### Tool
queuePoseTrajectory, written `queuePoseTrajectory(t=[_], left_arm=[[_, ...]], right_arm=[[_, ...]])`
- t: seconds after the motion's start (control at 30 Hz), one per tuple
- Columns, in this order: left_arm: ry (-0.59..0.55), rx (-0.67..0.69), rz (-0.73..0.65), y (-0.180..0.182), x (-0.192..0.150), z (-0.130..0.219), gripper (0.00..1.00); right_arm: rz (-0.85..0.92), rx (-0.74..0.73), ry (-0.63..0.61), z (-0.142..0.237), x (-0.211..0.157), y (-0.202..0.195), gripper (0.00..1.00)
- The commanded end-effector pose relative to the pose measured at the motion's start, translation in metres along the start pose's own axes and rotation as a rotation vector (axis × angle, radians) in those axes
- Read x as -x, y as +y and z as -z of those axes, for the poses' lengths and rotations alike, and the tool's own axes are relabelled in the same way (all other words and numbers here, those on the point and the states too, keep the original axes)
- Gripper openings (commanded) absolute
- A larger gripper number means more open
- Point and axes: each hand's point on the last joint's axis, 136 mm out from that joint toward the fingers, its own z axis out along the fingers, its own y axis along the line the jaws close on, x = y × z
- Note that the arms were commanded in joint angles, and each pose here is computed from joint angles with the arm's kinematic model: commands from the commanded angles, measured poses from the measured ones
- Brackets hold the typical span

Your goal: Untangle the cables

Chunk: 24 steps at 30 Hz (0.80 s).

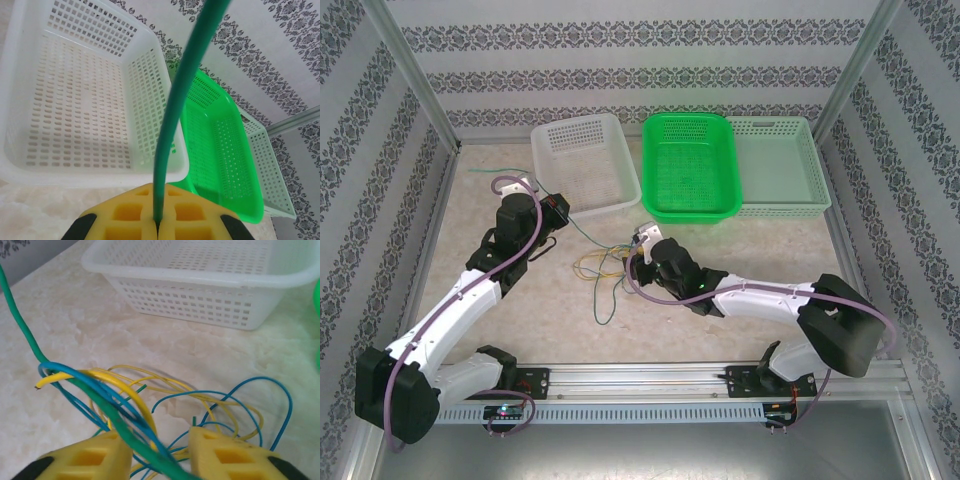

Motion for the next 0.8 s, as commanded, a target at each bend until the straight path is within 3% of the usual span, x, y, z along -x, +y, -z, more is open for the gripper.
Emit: queuePoseTrajectory(t=[0.0, 0.23, 0.5, 0.77], left_arm=[[-0.056, -0.036, 0.023, -0.012, 0.022, 0.011, 0.0], [-0.081, -0.05, 0.065, -0.01, 0.037, 0.012, 0.0], [-0.124, 0.116, -0.111, 0.011, 0.066, 0.021, 0.0], [-0.142, 0.24, -0.277, 0.018, 0.099, 0.018, 0.0]], right_arm=[[-0.022, 0.001, -0.051, -0.001, 0.014, -0.002, 0.2], [-0.066, -0.002, -0.098, 0.013, 0.015, -0.01, 0.0], [-0.119, -0.096, -0.225, 0.071, 0.021, -0.039, 0.0], [-0.181, -0.209, -0.225, 0.111, -0.005, -0.073, 0.0]])
